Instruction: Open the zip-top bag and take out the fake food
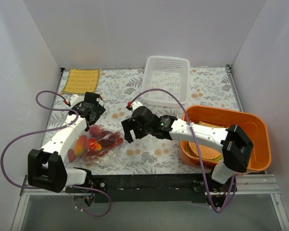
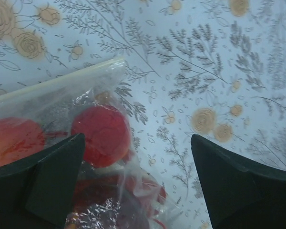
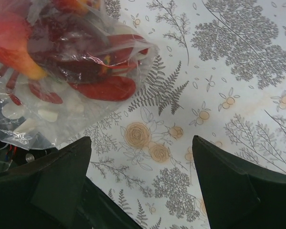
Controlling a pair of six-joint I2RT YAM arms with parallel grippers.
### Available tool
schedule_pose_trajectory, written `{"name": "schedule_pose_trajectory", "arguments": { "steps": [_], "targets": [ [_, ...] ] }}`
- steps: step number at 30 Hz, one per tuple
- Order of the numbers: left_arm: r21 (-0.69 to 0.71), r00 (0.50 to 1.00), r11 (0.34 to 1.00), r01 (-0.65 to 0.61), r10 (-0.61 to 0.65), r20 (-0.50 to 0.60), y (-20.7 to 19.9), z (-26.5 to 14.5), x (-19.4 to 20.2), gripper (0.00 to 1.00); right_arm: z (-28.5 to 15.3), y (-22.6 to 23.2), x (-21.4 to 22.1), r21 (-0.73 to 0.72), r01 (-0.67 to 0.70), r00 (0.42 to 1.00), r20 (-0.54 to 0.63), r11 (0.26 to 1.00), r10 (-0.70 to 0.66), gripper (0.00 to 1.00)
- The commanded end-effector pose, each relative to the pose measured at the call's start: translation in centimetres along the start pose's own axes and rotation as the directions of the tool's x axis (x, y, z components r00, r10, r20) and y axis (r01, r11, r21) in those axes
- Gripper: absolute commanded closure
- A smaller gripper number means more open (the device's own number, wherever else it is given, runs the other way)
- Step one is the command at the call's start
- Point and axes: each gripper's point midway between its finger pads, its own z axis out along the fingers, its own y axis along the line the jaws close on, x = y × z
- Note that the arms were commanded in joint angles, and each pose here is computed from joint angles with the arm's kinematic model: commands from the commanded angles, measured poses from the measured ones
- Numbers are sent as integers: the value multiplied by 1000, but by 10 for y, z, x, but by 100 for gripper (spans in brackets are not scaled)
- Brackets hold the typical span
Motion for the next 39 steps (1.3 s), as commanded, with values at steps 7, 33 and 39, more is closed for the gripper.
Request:
{"name": "schedule_pose_trajectory", "arguments": {
  "steps": [7,33,39],
  "targets": [
    [-189,999,982,-32,31,-7,31,35,21,11,35,47,-32,-197,56,997,72,979,-42,7],
    [222,991,967,-123,131,-21,-84,-22,19,7,20,-25,-27,45,-31,994,108,998,26,12],
    [38,994,993,-109,109,-5,-31,3,17,15,60,-44,-44,7,-112,991,75,994,111,17]
  ]
}}
